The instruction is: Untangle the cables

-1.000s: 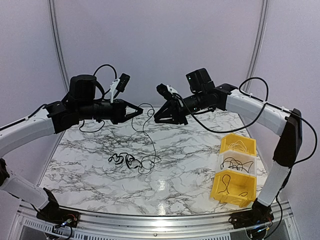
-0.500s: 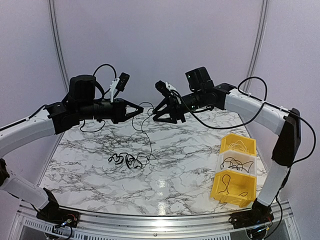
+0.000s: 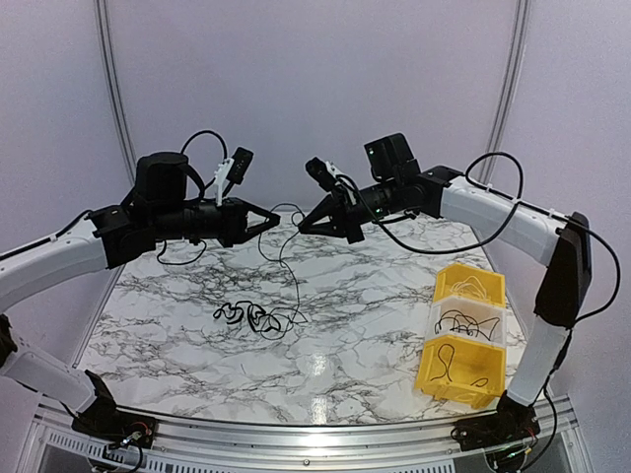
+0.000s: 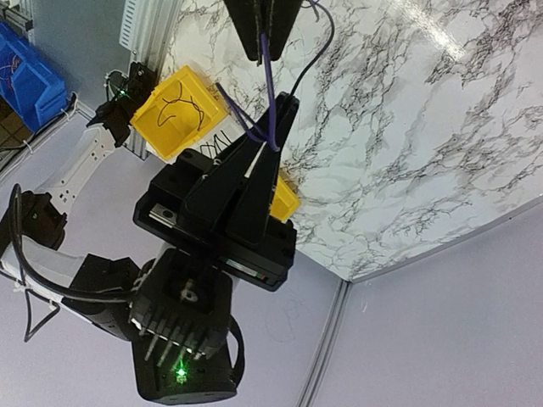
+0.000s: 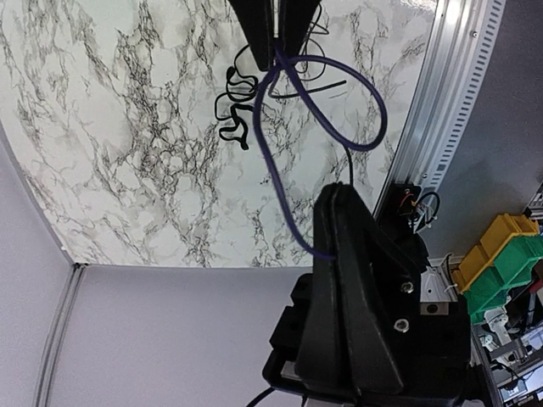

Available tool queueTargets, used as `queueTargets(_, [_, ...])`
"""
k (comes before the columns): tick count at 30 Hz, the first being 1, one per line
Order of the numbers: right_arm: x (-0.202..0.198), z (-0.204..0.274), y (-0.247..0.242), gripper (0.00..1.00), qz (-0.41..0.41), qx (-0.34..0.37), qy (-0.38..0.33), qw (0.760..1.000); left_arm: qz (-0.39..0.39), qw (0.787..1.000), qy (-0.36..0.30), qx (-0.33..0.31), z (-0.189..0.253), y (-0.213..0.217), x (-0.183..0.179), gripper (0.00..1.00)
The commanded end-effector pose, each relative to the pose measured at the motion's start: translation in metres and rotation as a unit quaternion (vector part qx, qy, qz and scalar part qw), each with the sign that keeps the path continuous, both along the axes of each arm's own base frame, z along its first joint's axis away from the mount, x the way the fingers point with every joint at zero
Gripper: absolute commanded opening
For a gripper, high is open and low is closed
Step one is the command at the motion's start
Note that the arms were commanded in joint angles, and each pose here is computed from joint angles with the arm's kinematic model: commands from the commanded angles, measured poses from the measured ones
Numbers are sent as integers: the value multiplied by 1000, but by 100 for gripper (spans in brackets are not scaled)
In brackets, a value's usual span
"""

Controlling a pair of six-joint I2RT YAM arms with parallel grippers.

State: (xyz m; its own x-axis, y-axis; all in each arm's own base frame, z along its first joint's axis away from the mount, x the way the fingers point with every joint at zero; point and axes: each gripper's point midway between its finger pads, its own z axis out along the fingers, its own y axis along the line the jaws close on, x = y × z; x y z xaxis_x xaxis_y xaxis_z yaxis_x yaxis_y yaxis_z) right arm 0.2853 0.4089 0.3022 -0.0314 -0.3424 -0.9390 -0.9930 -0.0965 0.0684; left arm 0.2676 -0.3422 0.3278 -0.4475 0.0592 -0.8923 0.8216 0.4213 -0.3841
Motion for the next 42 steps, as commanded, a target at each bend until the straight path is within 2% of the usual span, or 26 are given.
queueTargets(1, [-11, 27, -19, 0, -18, 8, -58, 998, 60, 997, -31, 21, 4, 18, 11, 0])
queueTargets(7, [20, 28, -76, 0, -121, -38, -98, 987, 230, 966, -55, 105, -16, 71, 48, 0])
queueTargets(11, [37, 36, -106, 0, -178, -44, -111, 977, 260, 958, -57, 111, -19, 81, 54, 0])
queueTargets(17, [51, 61, -121, 0, -237, -44, -143, 960, 310, 941, -59, 120, -20, 93, 67, 0])
queueTargets(23, [36, 85, -120, 0, -211, -24, -150, 965, 375, 914, -80, 136, -22, 117, 78, 6])
queueTargets(25, [25, 95, -116, 0, -185, -7, -144, 972, 390, 906, -88, 140, -30, 121, 86, 14])
queueTargets(28, [17, 99, -113, 0, -167, 1, -132, 977, 368, 917, -94, 120, -44, 105, 96, 41])
queueTargets(30, [18, 95, -117, 0, -176, -9, -135, 975, 342, 928, -78, 124, -64, 88, 101, 50])
queueTargets(34, [41, 60, -137, 0, -241, -60, -136, 959, 311, 940, -31, 138, -98, 68, 105, 55])
queueTargets(37, [68, 24, -167, 0, -304, -95, -109, 942, 285, 947, -7, 147, -120, 59, 100, 56])
queueTargets(42, [82, -25, -198, 0, -338, -125, -60, 931, 177, 969, 70, 160, -163, 26, 76, 56])
